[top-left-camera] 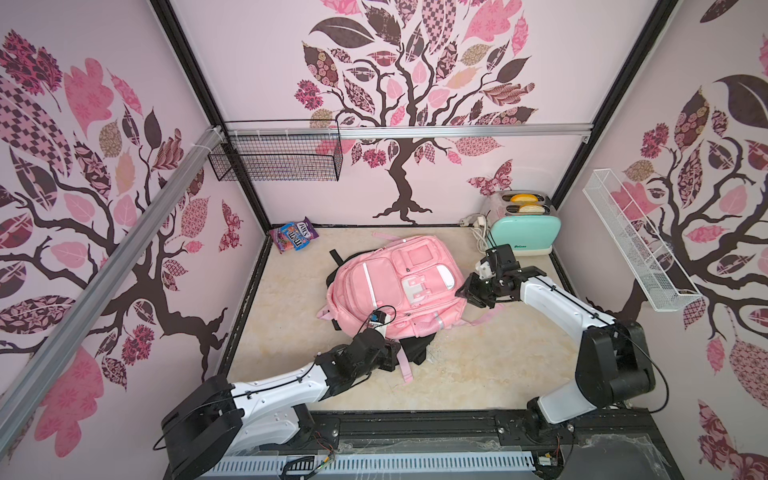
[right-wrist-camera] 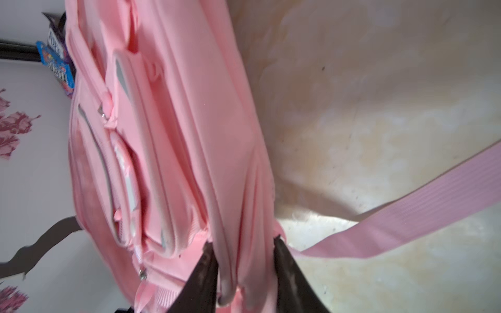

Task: Zip up the backpack
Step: Zip the zipper on the backpack.

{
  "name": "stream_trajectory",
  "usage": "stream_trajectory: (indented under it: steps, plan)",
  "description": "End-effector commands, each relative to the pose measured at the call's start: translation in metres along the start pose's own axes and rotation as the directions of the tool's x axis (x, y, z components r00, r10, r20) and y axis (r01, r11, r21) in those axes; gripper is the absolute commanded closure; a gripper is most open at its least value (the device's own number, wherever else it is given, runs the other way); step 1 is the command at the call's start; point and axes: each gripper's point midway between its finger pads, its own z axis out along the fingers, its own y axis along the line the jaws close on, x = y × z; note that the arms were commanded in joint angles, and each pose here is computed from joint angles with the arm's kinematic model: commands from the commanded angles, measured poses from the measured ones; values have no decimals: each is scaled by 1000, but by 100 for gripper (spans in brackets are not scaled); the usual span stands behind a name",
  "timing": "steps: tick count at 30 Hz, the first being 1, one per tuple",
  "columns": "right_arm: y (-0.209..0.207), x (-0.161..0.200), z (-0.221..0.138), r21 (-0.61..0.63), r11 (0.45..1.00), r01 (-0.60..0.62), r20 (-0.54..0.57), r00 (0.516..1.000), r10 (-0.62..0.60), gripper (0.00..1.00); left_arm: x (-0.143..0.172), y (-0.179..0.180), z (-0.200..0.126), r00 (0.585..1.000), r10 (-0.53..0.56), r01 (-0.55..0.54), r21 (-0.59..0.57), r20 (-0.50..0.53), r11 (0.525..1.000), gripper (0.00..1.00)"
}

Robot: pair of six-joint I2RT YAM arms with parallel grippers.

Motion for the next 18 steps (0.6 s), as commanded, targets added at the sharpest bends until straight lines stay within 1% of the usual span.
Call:
stream_trajectory:
  steps: [1, 2, 3, 5, 7, 11, 14, 18]
  plan:
    - [6, -37, -23, -8, 1000, 10, 189, 982, -8, 20, -2, -16, 6, 1000, 9, -8, 59, -26, 998, 100]
    - [5, -33, -27, -17, 1000, 10, 192, 981, -7, 15, -2, -18, 8, 1000, 11, -9, 64, -29, 998, 100]
    - [5, -27, -32, -32, 999, 12, 195, 981, -6, 12, -2, -20, 10, 999, 9, -6, 72, -31, 997, 100]
    - [2, -11, -37, -61, 998, 7, 177, 984, 4, 9, -1, -23, 13, 999, 7, -4, 89, -38, 996, 100]
    - [1, 8, -40, -112, 994, -11, 139, 990, 27, 8, -5, -29, 15, 1000, 4, -1, 113, -24, 994, 100]
    - [-8, 46, -34, -204, 975, -87, 64, 993, 102, 8, -5, -36, 22, 999, -1, 6, 141, -32, 990, 100]
    - [-17, 66, -30, -228, 965, -133, 38, 989, 145, 8, -6, -42, 25, 999, -8, 14, 168, -36, 986, 100]
    - [-26, 81, -26, -222, 964, -146, 43, 986, 160, 8, -5, -47, 29, 999, -10, 18, 188, -45, 982, 100]
